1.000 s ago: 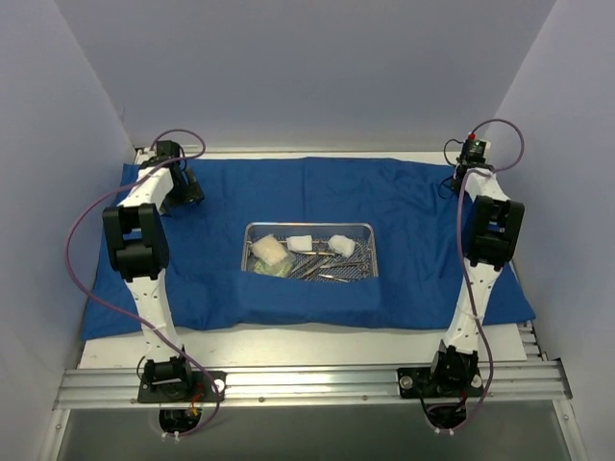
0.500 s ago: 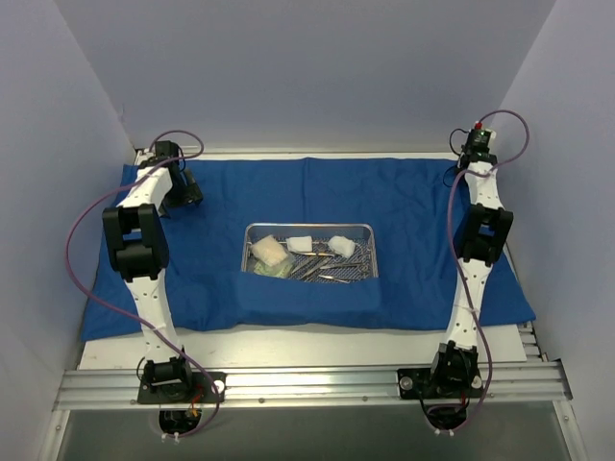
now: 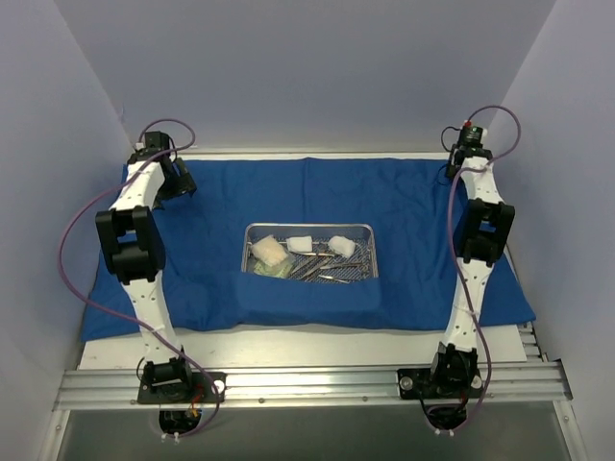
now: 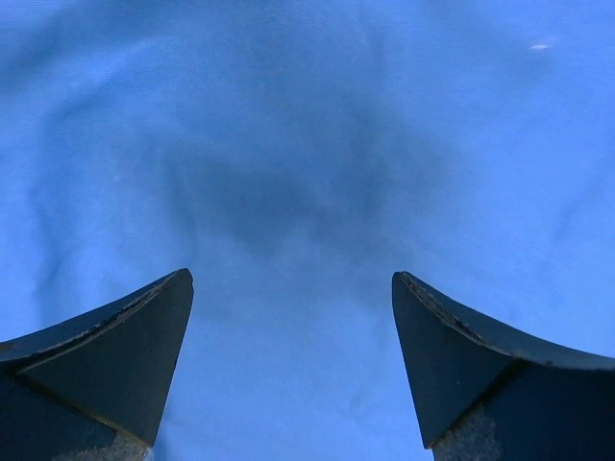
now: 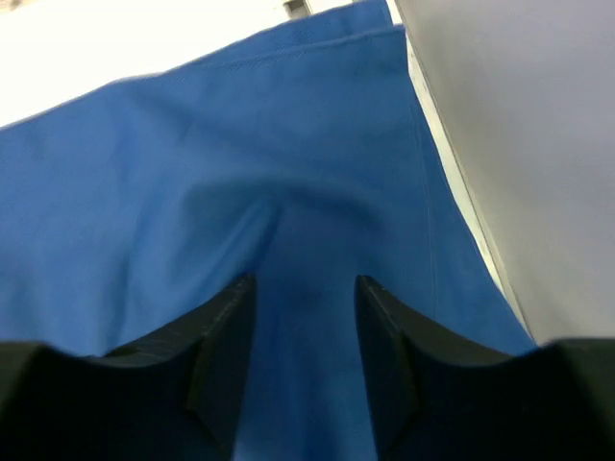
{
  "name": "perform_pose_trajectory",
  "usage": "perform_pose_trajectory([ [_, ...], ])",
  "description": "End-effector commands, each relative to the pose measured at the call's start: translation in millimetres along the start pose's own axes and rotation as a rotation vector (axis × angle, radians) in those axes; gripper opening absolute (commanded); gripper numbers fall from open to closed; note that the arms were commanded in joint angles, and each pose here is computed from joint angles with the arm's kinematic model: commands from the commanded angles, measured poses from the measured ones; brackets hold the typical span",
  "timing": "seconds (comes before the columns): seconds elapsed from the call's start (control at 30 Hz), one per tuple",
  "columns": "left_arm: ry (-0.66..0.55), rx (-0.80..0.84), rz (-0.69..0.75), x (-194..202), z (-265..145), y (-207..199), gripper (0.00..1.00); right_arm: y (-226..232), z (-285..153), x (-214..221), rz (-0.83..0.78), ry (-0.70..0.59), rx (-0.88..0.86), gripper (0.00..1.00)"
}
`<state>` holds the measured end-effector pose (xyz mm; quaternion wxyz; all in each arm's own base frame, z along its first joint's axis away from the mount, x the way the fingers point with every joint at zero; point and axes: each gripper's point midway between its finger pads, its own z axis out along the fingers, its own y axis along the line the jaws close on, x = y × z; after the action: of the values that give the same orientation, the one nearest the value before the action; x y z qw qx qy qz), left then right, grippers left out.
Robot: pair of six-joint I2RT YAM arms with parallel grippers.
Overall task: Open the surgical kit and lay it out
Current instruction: Smooth out the surgical kit at the center of the board.
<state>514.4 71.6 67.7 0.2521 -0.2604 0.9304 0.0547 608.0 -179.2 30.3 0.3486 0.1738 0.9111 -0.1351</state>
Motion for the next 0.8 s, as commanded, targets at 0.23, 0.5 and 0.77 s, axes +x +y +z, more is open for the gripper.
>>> perform_pose_trajectory([
  [0.23, -0.098, 0.056, -0.068, 10, -78, 0, 0.94, 42, -161, -10, -0.006, -0.109, 0.092, 0.5],
  [0.5, -0.008, 0.089, -0.096, 52, -51, -5, 0.94, 77, -147, 77, 0.005, 0.017, -0.055, 0.5],
  [0.77, 0.061, -0.007, -0.065, 55, -10, 4, 0.94, 68, -86, 97, -0.015, 0.103, -0.009, 0.49],
])
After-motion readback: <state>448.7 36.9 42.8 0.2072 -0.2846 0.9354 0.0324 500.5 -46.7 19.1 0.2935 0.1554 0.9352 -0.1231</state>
